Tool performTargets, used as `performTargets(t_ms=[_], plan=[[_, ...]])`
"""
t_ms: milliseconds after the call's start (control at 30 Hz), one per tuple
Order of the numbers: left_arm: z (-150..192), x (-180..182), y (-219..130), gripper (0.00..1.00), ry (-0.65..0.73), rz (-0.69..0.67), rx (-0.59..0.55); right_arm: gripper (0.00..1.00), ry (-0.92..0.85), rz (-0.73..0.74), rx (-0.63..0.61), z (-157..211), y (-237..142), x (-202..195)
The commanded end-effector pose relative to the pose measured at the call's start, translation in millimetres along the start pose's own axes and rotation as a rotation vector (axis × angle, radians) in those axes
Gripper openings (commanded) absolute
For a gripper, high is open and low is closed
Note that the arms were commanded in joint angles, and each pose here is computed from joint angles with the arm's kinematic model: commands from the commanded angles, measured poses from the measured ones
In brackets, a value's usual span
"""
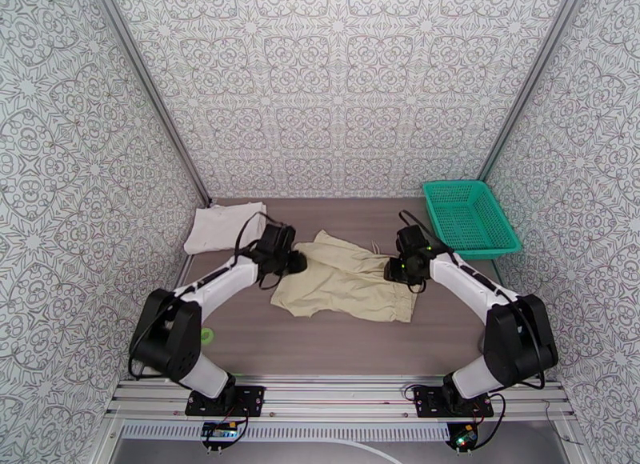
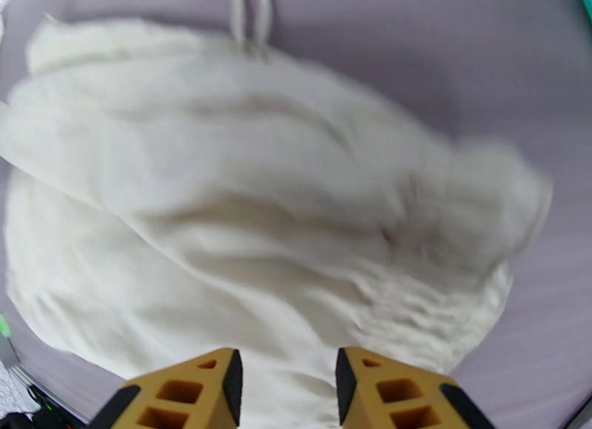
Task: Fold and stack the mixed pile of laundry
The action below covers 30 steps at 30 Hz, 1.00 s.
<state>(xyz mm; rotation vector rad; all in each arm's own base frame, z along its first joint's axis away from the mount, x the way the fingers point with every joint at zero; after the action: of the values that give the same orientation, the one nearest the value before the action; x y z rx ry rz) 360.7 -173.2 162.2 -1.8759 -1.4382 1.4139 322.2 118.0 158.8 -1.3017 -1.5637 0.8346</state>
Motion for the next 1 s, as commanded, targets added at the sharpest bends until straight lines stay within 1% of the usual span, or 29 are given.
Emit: performTargets(t_ms=[0,33,100,233,300,600,733,867,967], plan=[[3.5,7.1,26.4,0.30,-0.046,-0.078,0.043,0.41,-0.004,0.000,0.014,-6.3,7.1,2.3],[3.4,5.2,31.7,0.27,-0.050,-0.084,0.054,0.41,-0.006,-0.001,0.012,-7.6,7.6,2.7],[4.6,1.7,40.8,0.25,-0.047,-0.091,0.080,0.41,-0.008,-0.002,0.009,-9.3,7.5,3.2],[6.6,-0.9,60.4,0.25,-0.047,-0.104,0.119,0.41,-0.013,-0.003,0.007,-13.0,9.2,3.1],[3.1,-3.2,70.3,0.26,-0.044,-0.090,0.117,0.41,-0.011,-0.005,0.009,-14.5,10.8,2.5],[-32.9,-20.1,101.2,0.27,-0.060,0.060,-0.021,0.41,-0.003,0.001,0.005,-18.5,11.7,-1.3],[-39.2,-25.7,119.7,0.27,-0.086,0.133,-0.046,0.41,0.013,0.005,-0.001,-21.0,9.7,-7.4],[-48.4,-32.5,125.3,0.27,-0.114,0.210,-0.126,0.41,0.031,0.005,-0.008,-24.8,7.5,-14.9],[-58.1,-37.4,125.2,0.28,-0.116,0.237,-0.197,0.41,0.060,-0.003,-0.005,-26.7,10.2,-22.3]])
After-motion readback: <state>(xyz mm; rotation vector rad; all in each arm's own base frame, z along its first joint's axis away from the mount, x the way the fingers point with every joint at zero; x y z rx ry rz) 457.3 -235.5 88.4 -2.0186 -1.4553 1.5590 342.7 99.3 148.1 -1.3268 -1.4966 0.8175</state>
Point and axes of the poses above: each hand's point on the last joint's axis, 136 mm out from that joint toward the fingers, its own y axis out along the fingers, its own x axis along the line the jaws close on, z = x × y, the point moved 6 cm from there along -y, back along the fingers, and after that the axes turned 7 degrees about -y, right-handed, at the moved point
